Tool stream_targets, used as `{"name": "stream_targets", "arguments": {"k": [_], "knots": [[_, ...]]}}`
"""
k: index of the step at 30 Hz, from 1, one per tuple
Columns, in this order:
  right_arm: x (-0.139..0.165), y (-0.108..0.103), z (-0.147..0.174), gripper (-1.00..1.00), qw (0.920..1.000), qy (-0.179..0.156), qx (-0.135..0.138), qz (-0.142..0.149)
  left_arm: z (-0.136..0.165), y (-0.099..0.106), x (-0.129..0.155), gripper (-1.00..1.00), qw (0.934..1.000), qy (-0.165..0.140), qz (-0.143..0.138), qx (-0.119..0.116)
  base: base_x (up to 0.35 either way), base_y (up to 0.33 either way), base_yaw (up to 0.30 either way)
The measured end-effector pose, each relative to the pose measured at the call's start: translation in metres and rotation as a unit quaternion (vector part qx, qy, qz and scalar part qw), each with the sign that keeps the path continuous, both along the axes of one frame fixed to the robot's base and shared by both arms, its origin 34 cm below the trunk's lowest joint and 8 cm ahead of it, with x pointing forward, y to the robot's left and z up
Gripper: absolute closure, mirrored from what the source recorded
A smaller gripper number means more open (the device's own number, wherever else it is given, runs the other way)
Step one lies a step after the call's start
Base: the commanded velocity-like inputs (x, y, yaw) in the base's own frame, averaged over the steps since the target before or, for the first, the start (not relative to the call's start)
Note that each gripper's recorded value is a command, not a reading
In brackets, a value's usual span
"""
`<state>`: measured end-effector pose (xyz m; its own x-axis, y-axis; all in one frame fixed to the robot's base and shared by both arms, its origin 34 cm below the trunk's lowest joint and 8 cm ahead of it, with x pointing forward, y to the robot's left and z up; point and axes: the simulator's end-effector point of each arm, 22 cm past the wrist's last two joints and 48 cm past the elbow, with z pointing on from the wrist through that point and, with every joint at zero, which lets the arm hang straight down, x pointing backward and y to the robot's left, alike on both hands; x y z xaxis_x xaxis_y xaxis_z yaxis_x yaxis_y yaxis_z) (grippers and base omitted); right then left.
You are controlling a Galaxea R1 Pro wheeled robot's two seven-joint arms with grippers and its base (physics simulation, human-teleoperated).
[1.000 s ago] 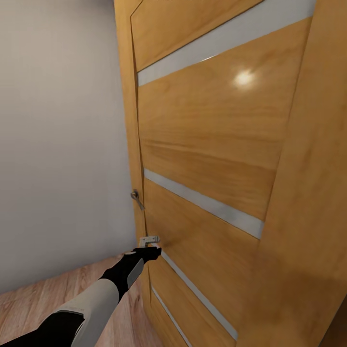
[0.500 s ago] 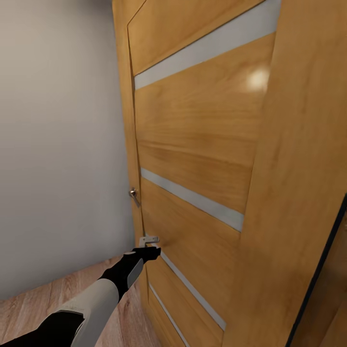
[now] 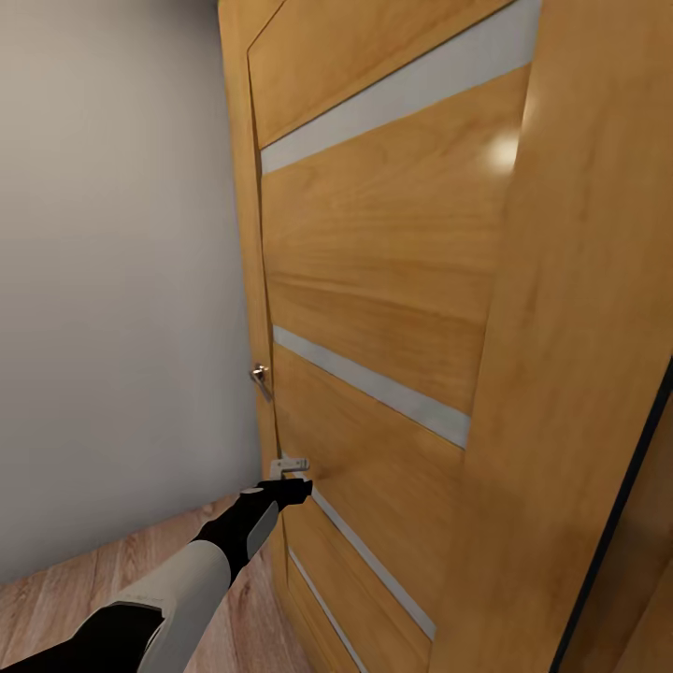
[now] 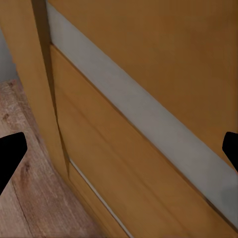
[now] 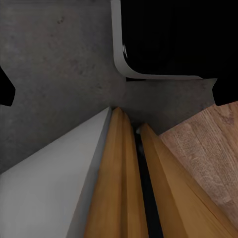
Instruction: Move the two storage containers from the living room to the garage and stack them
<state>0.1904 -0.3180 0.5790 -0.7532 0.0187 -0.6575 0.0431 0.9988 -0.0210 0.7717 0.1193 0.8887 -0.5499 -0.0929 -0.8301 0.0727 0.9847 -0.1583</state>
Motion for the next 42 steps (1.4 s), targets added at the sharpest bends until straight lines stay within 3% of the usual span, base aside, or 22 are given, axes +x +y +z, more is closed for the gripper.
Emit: {"name": "stream_targets", "arguments": {"k": [10,22,31,42], "knots": [[0.001,0.000,0.000,-1.00,1.0000,-0.001,0.000,0.000,0.001,0.011,0.002,-1.00,1.0000,-0.002,0.005,0.007,0.000,0.000,-0.137],[0.001,0.000,0.000,-1.00,1.0000,-0.002,0.000,0.000,0.002,0.000,0.000,-1.00,1.0000,-0.001,0.000,-0.001,0.000,0.000,-0.029],[0.001,0.000,0.000,-1.00,1.0000,-0.002,0.000,0.000,0.001,0.017,0.002,-1.00,0.9999,-0.002,0.008,0.009,0.000,0.000,-0.213],[0.001,0.000,0.000,-1.00,1.0000,-0.001,0.000,0.001,0.001,0.008,0.001,-1.00,1.0000,-0.002,0.004,0.005,0.000,0.000,-0.031]]}}
